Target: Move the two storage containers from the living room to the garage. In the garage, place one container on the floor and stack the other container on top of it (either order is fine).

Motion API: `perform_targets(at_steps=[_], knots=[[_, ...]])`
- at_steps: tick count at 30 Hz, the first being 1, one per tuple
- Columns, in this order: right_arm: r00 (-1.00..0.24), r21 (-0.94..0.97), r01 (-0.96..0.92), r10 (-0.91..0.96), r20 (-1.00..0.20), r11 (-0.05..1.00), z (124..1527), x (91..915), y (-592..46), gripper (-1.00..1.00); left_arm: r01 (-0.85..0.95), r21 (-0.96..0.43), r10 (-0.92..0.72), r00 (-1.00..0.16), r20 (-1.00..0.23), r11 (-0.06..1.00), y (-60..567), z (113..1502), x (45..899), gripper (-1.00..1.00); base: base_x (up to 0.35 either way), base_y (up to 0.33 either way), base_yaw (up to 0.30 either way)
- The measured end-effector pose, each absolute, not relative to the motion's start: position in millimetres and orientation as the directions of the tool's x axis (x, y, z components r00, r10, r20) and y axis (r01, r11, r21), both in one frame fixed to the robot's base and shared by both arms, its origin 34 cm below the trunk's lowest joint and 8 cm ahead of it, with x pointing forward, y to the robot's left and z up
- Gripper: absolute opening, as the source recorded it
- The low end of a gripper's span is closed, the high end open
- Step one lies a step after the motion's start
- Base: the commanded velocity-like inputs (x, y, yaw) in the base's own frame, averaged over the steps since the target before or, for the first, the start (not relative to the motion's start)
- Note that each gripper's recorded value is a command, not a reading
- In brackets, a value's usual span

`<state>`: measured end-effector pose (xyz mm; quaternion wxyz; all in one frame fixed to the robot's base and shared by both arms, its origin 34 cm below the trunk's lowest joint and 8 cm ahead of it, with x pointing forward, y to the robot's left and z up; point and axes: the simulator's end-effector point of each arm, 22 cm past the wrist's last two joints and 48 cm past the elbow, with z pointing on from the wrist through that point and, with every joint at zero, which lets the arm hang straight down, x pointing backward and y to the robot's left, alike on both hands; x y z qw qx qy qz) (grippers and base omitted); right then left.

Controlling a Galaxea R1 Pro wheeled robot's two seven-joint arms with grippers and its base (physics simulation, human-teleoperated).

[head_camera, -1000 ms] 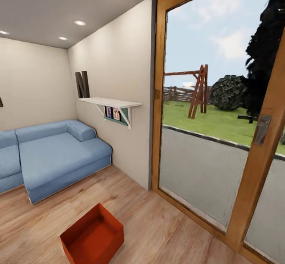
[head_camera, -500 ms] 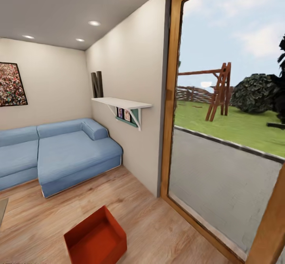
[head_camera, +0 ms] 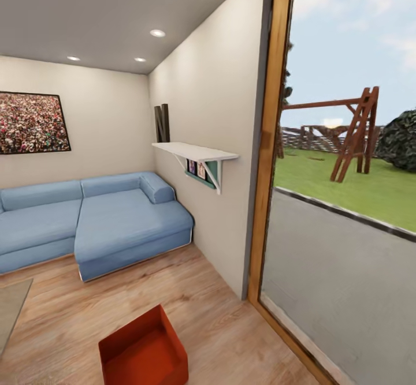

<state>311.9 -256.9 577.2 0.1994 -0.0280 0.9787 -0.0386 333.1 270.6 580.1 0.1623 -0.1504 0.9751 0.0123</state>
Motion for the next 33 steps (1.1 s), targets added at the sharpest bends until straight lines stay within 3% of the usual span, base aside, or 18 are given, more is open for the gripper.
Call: perform_targets(at_steps=[33], knots=[[-0.919, -0.087, -0.04, -0.071, -0.388, 0.995, 577.1, 311.8, -257.2, 1.0, -0.307, -0.026, -0.298, -0.898, -0.322, 0.951, 271.3, 580.2, 333.4, 1.0, 0.239, -0.23, 0.264]])
